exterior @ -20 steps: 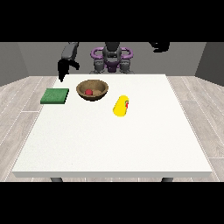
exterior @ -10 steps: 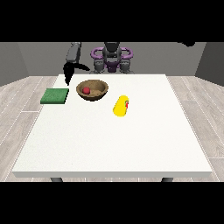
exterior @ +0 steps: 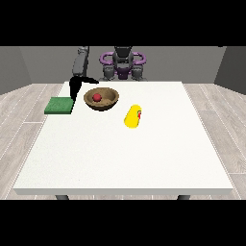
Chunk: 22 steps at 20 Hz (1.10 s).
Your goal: Pick the cup and pour the ball into the bowl, then pick the bowl and place it on the pad
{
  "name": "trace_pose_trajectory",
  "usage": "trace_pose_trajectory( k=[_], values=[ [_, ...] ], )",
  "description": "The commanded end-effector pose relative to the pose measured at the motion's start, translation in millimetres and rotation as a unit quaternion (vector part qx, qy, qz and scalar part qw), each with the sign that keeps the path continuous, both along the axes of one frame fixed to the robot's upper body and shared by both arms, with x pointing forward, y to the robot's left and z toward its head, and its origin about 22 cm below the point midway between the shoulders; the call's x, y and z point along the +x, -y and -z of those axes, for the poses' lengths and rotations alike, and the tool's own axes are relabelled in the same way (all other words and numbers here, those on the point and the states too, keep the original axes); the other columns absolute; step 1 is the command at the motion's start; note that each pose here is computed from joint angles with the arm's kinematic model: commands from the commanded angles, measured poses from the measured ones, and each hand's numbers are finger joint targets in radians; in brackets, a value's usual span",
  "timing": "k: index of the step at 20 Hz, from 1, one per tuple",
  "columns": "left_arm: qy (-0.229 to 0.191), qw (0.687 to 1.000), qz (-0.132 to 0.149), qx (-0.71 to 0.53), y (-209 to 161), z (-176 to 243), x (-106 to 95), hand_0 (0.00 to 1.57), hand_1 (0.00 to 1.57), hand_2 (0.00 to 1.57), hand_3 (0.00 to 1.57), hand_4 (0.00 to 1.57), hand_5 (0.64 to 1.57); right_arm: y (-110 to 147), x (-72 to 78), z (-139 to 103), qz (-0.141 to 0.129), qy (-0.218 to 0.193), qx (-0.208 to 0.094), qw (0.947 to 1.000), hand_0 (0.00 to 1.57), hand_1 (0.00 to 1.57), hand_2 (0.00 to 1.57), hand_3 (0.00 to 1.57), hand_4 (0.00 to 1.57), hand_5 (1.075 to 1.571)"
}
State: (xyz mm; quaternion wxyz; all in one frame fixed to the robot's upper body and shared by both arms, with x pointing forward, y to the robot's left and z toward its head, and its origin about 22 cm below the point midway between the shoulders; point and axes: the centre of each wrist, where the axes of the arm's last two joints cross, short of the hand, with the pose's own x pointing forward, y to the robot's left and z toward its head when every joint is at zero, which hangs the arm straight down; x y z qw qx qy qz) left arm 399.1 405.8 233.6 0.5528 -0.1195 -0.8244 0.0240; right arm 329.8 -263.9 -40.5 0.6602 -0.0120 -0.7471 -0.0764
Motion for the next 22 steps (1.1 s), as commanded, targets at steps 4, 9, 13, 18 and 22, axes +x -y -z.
trace_pose_trajectory(
  k=[4,9,13,18,22],
  values=[
    [0.024,0.999,0.016,-0.013,-10,-29,-8,0.00,0.00,0.00,0.00,0.14,1.566,9,9.4,7,0.010,0.012,0.027,0.9995,0.00,0.00,0.00,0.00,0.00,1.570],
    [0.057,0.998,0.038,-0.016,-11,-48,-16,0.00,0.00,0.00,0.00,0.12,1.568,24,3.5,24,0.036,0.021,0.046,0.9981,0.00,0.00,0.00,0.00,0.00,1.569],
    [0.051,0.997,0.059,-0.005,8,-60,-14,0.00,0.00,0.00,0.00,0.00,1.567,20,13.4,23,0.048,0.011,0.042,0.9979,0.00,0.00,0.00,0.00,0.00,1.567],
    [0.060,0.997,0.041,-0.009,16,-46,-13,0.00,0.00,0.00,0.00,0.00,1.569,-5,9.0,37,0.025,-0.003,0.078,0.9966,0.00,0.00,0.00,0.00,0.15,1.571],
    [0.085,0.995,0.055,-0.016,13,-85,-19,0.00,0.00,0.00,0.00,0.00,1.571,15,-20.9,66,0.052,-0.084,0.067,0.9929,1.57,1.57,1.57,0.81,0.95,1.529]
  ],
)
